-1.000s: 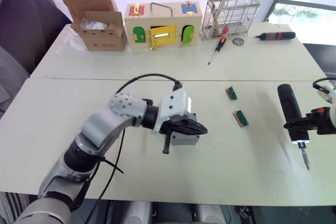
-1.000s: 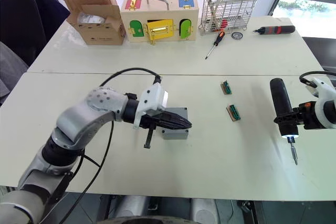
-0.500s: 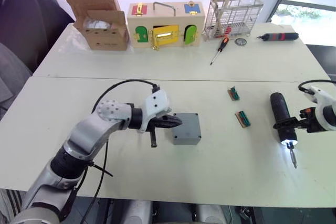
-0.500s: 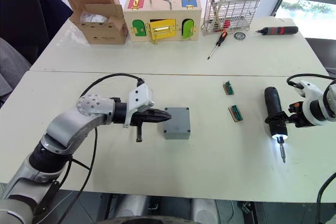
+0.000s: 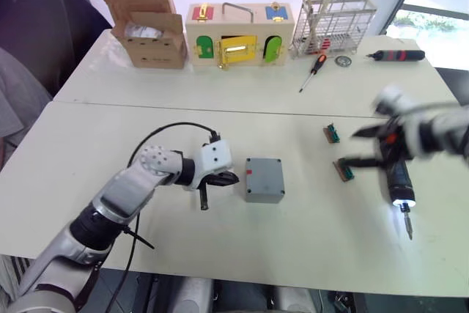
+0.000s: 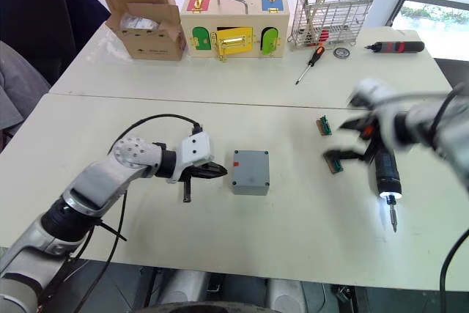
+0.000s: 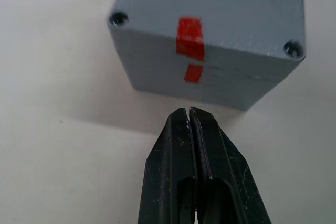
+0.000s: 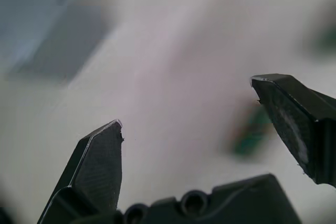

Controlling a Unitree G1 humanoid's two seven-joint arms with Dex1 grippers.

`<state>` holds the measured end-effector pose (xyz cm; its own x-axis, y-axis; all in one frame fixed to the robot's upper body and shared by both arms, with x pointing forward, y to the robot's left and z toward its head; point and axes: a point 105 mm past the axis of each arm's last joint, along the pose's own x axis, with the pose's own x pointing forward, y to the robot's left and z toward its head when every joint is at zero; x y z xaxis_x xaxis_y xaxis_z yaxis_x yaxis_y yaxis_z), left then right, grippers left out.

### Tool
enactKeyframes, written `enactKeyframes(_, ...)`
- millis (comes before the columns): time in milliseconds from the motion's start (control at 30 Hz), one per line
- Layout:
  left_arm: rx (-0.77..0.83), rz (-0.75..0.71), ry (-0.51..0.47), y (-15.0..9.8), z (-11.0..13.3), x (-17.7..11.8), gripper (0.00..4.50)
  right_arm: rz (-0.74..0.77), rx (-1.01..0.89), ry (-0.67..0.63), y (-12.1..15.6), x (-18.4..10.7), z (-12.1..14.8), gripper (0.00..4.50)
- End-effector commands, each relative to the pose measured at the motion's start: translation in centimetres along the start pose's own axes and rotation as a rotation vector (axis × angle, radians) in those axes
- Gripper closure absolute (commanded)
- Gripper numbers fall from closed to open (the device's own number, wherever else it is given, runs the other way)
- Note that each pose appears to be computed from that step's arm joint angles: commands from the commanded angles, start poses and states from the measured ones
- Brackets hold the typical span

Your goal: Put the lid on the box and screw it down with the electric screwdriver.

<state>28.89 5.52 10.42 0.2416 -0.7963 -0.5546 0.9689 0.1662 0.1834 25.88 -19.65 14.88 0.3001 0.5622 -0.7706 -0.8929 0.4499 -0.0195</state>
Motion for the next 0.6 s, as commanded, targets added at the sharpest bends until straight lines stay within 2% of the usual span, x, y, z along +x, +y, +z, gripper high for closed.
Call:
enactKeyframes(33, 0.022, 0.018, -0.008, 0.4, 0.4, 0.9, 4.5, 0.052, -0.063, -0.065, 2.7, 1.7, 0.7, 0.02)
enactKeyframes(300, 0.075, -0.019, -0.025, 1.1, 1.4, 1.6, 4.5, 0.137, -0.005, -0.19, 5.5, 5.4, 2.3, 0.02)
enactKeyframes(600, 0.155, -0.02, -0.047, 3.4, 2.5, 3.5, 4.5, 0.214, 0.013, -0.221, 7.9, 6.0, 2.9, 0.02)
